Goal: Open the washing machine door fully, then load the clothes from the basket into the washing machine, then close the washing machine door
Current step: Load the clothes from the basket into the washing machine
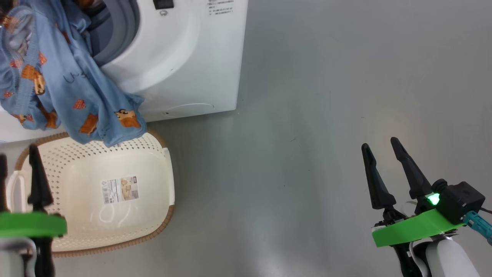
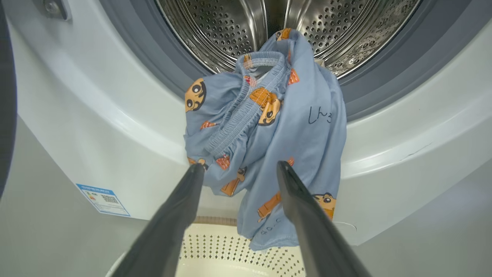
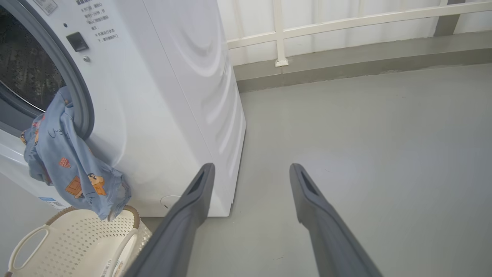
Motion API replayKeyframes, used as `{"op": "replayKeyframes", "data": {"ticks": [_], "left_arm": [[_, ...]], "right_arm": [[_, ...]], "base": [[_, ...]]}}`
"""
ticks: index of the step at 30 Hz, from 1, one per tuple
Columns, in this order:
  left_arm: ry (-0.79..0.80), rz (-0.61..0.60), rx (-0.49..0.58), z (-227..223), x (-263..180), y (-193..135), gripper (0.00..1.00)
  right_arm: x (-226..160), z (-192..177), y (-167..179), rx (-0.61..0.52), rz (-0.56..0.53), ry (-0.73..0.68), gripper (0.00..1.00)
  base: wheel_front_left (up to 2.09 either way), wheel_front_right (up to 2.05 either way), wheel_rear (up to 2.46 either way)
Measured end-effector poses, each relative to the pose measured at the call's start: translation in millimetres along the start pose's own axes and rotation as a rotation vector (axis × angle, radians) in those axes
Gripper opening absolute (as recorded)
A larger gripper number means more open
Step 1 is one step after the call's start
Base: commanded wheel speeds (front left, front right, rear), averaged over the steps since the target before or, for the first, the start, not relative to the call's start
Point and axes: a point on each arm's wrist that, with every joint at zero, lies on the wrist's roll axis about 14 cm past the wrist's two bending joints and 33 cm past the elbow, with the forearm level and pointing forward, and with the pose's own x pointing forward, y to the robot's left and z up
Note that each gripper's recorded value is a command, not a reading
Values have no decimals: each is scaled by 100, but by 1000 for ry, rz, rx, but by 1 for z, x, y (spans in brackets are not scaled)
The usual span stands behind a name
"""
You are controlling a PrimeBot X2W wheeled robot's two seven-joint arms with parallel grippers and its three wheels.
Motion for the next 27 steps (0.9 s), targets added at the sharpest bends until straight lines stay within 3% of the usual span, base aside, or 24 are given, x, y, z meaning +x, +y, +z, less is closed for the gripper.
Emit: {"op": "replayKeyframes", "data": {"ticks": [10,18,27], "left_arm": [[17,30,12,-10,-34,9,100],[16,17,4,-11,-35,3,100],[106,-15,-38,-42,-33,-11,100]], "right_arm": [[1,-1,-1,-7,6,5,100],[1,-2,0,-8,7,9,100],[1,-9,-1,-6,7,25,100]], "base": [[0,0,0],[0,0,0],[0,0,0]]}}
